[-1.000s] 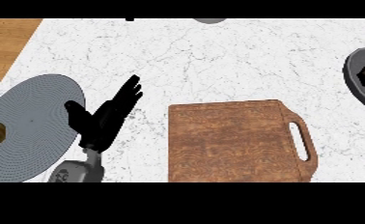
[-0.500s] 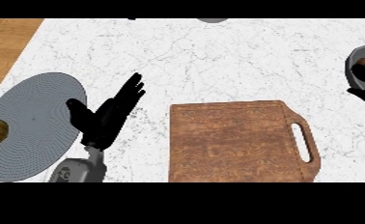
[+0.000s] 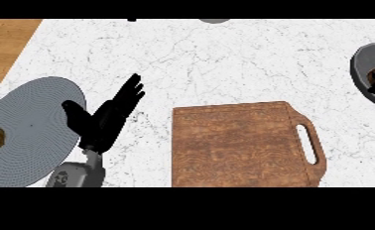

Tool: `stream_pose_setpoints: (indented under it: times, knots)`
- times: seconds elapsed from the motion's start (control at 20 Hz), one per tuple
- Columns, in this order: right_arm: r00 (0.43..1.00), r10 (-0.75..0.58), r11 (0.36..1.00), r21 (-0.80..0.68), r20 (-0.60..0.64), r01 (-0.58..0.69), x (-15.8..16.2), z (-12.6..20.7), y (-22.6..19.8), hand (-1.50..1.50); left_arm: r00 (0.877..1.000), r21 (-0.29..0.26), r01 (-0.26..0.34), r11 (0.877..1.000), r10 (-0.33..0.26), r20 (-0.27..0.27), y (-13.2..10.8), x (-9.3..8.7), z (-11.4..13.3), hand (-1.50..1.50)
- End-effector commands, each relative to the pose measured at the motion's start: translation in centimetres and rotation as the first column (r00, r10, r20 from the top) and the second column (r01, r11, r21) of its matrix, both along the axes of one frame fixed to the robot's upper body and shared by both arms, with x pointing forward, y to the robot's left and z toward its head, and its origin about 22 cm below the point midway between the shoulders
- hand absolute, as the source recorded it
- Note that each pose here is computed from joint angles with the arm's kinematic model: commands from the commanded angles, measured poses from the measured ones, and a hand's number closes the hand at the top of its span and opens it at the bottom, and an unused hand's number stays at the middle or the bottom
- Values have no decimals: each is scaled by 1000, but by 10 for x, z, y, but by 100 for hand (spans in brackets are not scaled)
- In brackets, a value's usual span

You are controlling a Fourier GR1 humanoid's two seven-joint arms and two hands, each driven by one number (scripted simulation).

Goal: Pick the cupcake from the cutting board and place it in the pan

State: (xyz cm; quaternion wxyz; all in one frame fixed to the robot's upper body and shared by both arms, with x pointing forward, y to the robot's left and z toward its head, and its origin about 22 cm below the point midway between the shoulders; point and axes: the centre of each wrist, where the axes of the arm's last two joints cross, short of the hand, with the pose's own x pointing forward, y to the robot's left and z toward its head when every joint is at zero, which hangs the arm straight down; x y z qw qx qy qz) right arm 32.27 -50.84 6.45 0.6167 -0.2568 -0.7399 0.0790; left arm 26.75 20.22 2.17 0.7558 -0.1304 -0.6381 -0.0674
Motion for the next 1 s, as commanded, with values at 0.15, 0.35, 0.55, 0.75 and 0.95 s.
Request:
stream_pose_setpoints:
  times: [0.15, 0.35, 0.55, 0.75, 0.95]
  knots:
    - [989, 129, 984, 136, -79, -117, -40, 7, -39, -150, 1000, 15, -11, 1000, 11, 15, 2, 0, 8, 0]
    - [977, 206, 965, 178, -59, -192, -53, 12, -51, -150, 1000, -2, -19, 1000, 19, -10, 7, -8, -8, 0]
    - [965, 255, 949, 204, -60, -239, -66, 19, -63, -150, 1000, 4, -25, 1000, 25, -3, 3, -7, -7, 0]
    - [961, 272, 946, 199, -50, -257, -70, 22, -67, -150, 1000, -19, -26, 999, 26, -1, -3, -3, -2, 0]
    - [955, 290, 942, 197, -67, -272, -79, 27, -75, -150, 999, -5, -42, 999, 42, -14, 8, -11, -7, 0]
